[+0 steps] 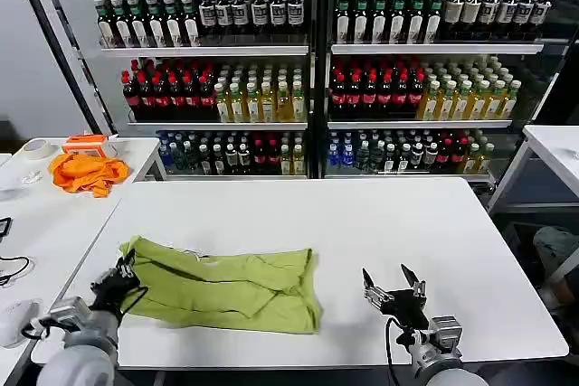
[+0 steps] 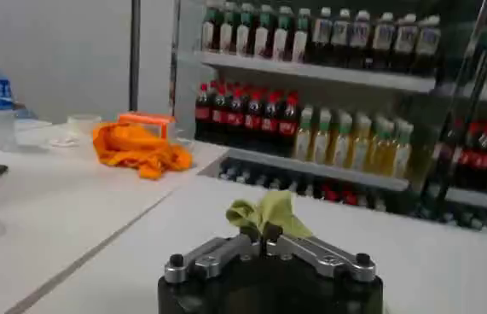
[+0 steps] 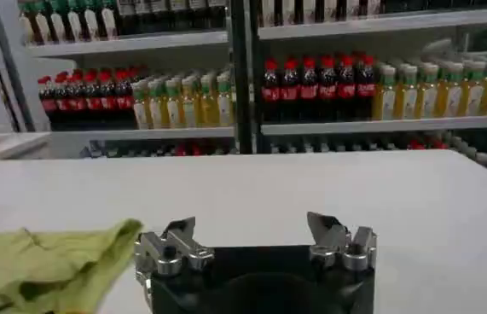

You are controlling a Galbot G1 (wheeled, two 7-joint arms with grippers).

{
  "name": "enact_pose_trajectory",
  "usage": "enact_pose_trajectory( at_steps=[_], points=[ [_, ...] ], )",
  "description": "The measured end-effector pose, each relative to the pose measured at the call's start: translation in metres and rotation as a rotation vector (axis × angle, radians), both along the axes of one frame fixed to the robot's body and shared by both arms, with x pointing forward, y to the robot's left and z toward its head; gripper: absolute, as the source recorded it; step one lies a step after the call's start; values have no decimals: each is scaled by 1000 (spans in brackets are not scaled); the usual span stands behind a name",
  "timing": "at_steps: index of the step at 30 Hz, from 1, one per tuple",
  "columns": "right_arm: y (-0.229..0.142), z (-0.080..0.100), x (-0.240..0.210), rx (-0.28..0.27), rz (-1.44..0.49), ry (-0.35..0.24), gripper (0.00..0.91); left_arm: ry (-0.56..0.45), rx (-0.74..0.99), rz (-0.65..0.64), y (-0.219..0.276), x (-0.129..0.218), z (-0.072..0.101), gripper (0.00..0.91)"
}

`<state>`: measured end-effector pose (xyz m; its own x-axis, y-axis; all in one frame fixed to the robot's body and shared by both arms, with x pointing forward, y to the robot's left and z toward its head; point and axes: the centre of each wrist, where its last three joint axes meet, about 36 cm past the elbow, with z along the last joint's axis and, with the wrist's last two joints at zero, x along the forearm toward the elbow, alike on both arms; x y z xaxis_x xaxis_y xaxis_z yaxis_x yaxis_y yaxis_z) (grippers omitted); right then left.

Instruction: Fold and organize the clothes.

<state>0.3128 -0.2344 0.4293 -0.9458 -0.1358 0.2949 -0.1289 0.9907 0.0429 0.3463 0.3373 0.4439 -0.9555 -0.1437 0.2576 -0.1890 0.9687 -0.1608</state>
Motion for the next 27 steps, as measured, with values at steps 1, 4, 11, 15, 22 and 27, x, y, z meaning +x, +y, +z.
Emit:
enact_pose_trajectory(
  at_steps=[1,4,11,15,22,27],
  points=[
    [0,-1,0,-1,-1,2,907,-8,-22,-11,0,1,6,20],
    [0,-3,0,-1,-2,6,907,-31,-107,-63,-7,4,22,20],
    [-1,-4,3,-6,-6,5,907,-52,-319,-193,-46,8,33,20],
    [-2,-4,6,-12,-8,2,907,-43,-417,-240,-72,12,28,20],
    [-3,-5,10,-12,-11,-3,907,-8,-535,-303,-114,24,13,20],
    [-4,-4,11,-12,-12,-4,907,29,-576,-335,-139,32,0,20]
  ],
)
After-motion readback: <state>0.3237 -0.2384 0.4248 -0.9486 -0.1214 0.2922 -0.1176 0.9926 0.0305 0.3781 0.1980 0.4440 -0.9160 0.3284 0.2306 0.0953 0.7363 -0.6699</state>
